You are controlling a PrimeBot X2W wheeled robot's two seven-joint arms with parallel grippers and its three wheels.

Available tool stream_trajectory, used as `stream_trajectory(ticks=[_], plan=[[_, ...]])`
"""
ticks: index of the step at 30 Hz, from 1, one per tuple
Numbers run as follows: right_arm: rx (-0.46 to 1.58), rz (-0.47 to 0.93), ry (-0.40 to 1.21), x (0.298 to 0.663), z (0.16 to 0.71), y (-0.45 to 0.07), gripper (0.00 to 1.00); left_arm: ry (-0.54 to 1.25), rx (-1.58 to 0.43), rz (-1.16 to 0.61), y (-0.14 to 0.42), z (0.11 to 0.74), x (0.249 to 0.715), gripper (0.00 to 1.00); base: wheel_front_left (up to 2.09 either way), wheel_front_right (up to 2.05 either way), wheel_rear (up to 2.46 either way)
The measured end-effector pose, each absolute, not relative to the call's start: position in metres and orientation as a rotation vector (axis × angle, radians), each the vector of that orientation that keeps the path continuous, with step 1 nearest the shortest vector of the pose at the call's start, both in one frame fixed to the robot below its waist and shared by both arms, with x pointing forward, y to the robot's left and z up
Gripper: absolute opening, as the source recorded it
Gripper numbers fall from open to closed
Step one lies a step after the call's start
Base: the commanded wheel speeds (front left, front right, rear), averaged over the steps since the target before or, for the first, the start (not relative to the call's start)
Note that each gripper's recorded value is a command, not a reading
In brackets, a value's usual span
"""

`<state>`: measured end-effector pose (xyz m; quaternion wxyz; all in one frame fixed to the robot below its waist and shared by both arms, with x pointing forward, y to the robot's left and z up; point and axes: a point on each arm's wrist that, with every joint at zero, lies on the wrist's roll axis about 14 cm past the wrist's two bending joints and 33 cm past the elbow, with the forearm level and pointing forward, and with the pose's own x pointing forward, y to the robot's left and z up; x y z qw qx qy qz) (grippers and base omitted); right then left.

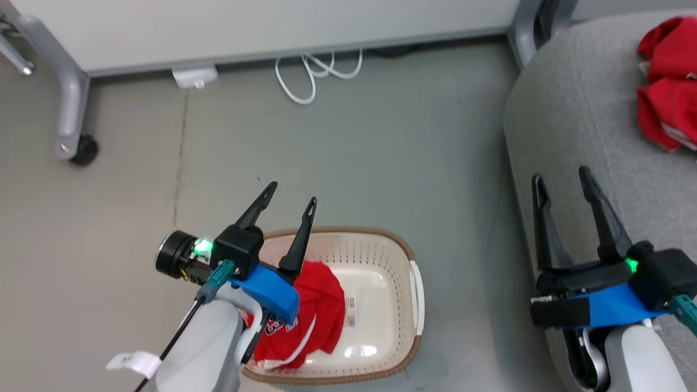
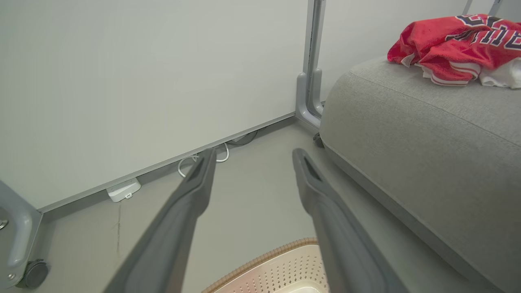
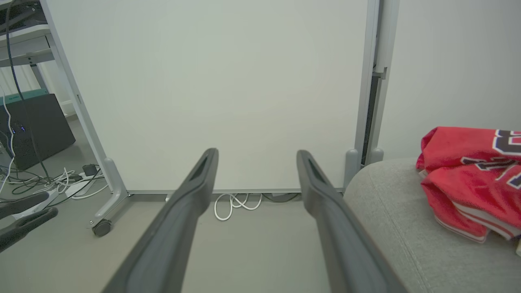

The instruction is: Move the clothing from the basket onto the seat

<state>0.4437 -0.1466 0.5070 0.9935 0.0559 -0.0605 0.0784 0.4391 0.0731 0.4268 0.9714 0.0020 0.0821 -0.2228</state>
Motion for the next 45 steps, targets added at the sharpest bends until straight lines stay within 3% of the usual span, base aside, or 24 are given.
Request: stream_trajectory(ticks=[8, 21, 27, 35, 45], plan=[[0.104, 0.15, -0.09, 0.48, 0.48, -0.15, 1.0, 0.389, 0.132, -0.599, 0.063, 0.339, 0.455, 1.0, 0.0, 0.0, 0.0], [0.045, 0.13, -0.013, 0.522, 0.416, -0.163, 1.0, 0.778, 0.322, -0.865, 0.047, 0.19, 0.423, 1.0, 0.0, 0.0, 0.0], [0.029, 0.142, 0.031, 0.532, 0.384, -0.162, 1.0, 1.004, 0.512, -0.977, 0.073, 0.127, 0.389, 1.0, 0.0, 0.0, 0.0], [-0.003, 0.132, 0.082, 0.535, 0.35, -0.171, 1.0, 1.13, 0.703, -1.051, 0.1, 0.078, 0.389, 1.0, 0.0, 0.0, 0.0], [-0.034, 0.117, 0.15, 0.527, 0.317, -0.182, 1.0, 1.272, 0.726, -1.026, 0.11, 0.036, 0.382, 1.0, 0.0, 0.0, 0.0]])
